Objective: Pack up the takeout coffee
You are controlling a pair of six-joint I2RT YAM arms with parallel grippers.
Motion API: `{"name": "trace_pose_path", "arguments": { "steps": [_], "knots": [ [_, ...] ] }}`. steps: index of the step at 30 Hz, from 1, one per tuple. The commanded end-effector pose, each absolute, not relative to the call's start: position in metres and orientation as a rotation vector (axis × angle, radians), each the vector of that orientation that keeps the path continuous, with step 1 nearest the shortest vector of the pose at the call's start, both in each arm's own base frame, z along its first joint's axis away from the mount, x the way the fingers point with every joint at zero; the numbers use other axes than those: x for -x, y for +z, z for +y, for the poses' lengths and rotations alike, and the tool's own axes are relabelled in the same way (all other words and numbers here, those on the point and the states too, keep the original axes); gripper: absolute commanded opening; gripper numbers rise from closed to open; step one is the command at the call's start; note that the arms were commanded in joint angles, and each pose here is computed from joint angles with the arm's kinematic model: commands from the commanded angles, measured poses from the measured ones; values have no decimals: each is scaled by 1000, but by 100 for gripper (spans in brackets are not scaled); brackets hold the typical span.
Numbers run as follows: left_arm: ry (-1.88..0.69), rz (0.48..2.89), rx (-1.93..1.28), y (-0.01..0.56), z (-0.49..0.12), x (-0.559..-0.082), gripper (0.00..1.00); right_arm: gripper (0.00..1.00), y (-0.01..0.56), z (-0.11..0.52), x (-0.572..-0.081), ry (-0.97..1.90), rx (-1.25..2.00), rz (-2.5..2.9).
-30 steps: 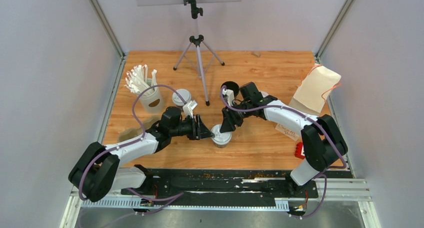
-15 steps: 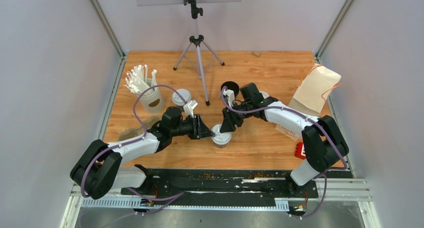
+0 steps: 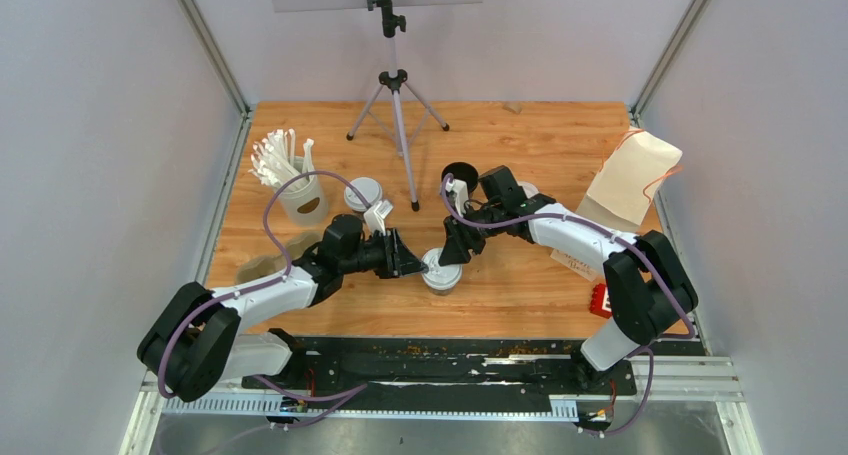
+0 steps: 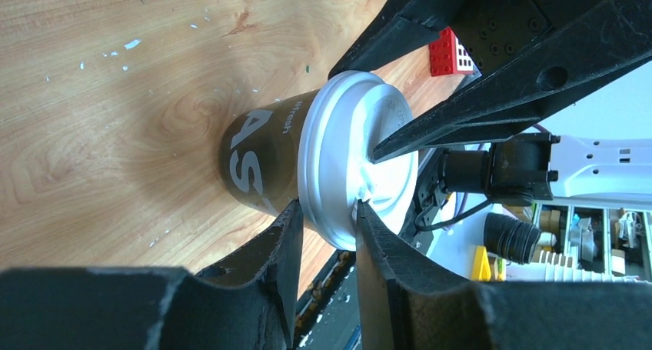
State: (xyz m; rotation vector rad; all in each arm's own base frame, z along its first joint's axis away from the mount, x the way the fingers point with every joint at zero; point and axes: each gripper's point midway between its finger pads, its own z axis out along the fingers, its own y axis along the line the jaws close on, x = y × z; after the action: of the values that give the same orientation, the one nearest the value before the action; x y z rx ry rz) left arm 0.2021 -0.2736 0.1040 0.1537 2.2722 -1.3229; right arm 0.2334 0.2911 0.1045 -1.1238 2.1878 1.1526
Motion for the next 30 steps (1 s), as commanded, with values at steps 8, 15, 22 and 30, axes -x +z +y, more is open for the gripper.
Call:
{"name": "trace_pose_path", "arguments": {
  "steps": [8, 15, 22, 30],
  "knots": [
    [-1374, 2233, -78, 127, -283, -193, 48, 51, 104, 289, -246, 1073, 1191, 2190],
    [-1310, 2245, -95, 133, -280, -197, 54, 64, 116, 289, -253, 1036, 1200, 2196],
    [-1252, 2263, -92, 131, -274, -198, 56, 74, 143, 292, -263, 1014, 1119, 2235],
    [-1144, 2228, -130, 146, -263, -206, 60, 78, 152, 281, -257, 990, 741, 2433]
  ]
}}
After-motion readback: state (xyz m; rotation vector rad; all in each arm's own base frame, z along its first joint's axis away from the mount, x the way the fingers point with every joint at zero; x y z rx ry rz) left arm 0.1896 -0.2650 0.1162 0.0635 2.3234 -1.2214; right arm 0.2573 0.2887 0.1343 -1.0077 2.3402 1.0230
